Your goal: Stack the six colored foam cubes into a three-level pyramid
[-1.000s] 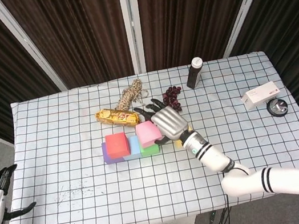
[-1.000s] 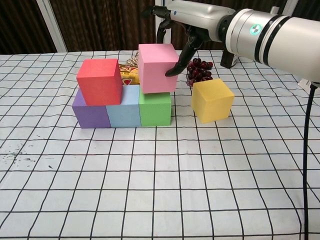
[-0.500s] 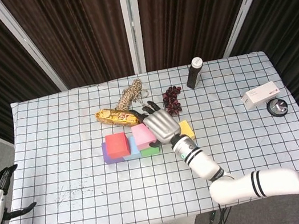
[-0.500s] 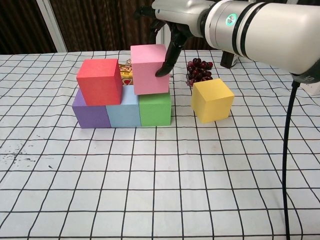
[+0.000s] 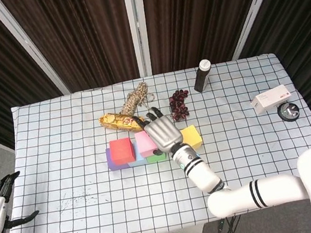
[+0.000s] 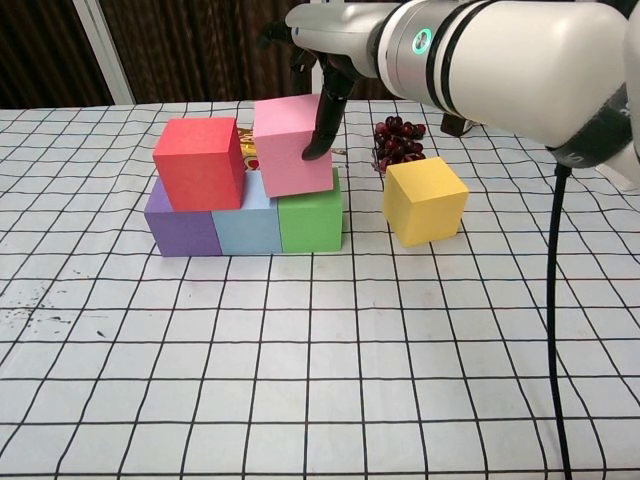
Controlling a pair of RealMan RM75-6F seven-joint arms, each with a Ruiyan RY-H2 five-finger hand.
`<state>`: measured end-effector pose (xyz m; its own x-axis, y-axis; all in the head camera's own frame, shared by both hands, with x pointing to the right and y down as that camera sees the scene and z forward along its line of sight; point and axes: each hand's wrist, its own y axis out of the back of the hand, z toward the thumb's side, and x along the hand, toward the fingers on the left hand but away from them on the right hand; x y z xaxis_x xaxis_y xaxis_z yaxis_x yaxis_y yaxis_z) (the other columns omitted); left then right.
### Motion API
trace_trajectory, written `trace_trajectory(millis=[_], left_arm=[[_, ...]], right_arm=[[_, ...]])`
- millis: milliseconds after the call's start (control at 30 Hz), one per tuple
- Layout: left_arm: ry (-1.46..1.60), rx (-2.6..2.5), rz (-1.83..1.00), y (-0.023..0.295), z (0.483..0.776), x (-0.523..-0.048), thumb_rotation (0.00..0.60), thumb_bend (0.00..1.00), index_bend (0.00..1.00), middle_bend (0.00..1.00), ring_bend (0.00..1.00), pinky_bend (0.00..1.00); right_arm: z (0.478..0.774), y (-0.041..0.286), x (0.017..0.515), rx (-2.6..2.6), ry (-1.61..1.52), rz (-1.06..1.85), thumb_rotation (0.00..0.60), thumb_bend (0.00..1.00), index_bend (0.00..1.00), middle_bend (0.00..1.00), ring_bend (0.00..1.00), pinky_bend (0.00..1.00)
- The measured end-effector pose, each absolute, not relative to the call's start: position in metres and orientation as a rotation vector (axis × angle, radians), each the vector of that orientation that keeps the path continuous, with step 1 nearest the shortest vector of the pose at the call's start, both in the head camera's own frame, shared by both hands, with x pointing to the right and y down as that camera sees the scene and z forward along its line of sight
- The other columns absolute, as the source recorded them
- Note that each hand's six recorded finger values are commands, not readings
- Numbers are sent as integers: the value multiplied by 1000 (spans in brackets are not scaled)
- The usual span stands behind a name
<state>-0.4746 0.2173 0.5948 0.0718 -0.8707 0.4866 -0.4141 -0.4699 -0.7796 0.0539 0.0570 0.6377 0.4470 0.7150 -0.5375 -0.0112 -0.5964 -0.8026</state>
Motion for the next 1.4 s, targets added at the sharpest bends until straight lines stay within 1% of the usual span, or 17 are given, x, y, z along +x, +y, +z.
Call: trace_trajectory(millis=[400,700,833,1400], left_arm=[[1282,-1917,-1376,218,595,-478,600,0,26,76,0,0],[1280,-1918,-1373,218,596,-477,600,0,26,76,0,0],[1278,-1919,-1379,224,597,-478,600,0,26,76,0,0],[1285,-1922,-1382,222,600,-480,600,0,26,76,0,0]], right_arm=[[638,63,42,-1917,-604,1229,600,92,0,509,139,0],[640,64,39,-1920,-606,1235,600,91,0,511,146,0],[641,65,39,-1911,-622,1249,600,92,0,514,151,0],[645,71,34,-1918,-637,1270,600,92,0,517,152,0]])
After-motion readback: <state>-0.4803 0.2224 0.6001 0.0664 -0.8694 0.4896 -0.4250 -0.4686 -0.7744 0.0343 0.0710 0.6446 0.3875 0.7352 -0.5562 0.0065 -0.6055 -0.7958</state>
